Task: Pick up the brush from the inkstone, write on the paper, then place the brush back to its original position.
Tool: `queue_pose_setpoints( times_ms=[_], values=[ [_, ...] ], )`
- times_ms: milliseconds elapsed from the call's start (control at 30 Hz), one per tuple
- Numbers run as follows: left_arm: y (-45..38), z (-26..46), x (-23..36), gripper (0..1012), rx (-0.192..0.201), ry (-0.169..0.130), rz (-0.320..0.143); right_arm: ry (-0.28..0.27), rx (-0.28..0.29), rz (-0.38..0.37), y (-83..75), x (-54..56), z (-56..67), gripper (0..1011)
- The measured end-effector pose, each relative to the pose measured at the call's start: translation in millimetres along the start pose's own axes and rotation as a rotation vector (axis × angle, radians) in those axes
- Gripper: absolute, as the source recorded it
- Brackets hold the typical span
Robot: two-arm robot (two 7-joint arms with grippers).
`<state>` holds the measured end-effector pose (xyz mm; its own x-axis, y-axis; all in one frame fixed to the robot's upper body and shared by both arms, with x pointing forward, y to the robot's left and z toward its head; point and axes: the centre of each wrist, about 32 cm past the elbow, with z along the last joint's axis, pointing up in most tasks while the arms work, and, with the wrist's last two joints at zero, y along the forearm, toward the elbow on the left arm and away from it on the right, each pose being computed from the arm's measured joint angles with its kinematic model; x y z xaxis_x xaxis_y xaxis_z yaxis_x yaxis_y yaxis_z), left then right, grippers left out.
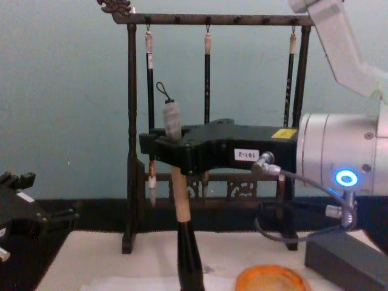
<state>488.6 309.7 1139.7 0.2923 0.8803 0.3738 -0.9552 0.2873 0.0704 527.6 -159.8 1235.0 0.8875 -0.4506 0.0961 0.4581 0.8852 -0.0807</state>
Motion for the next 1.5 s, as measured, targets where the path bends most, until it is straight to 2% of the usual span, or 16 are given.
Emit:
queue_pose_setpoints(
  times_ms=[600, 833, 1200, 1367, 1500],
  values=[
    [0.0, 0.0, 0.0, 1009, 0.0, 0.0, 0.0, -0.115, -0.096, -0.04, -4.7, -2.6, 11.9, 151],
    [0.0, 0.0, 0.0, 1010, 0.0, 0.0, 0.0, -0.131, -0.105, -0.038, -4.1, -2.6, 13.5, 151],
    [0.0, 0.0, 0.0, 1009, 0.0, 0.0, 0.0, -0.125, -0.095, -0.041, -4.8, -1.5, 12.7, 151],
    [0.0, 0.0, 0.0, 1010, 0.0, 0.0, 0.0, -0.101, -0.064, -0.057, -8.5, 0.1, 10.9, 151],
    [0.0, 0.0, 0.0, 1010, 0.0, 0.0, 0.0, -0.056, -0.016, -0.111, -18.8, 2.7, 8.1, 151]
  ],
)
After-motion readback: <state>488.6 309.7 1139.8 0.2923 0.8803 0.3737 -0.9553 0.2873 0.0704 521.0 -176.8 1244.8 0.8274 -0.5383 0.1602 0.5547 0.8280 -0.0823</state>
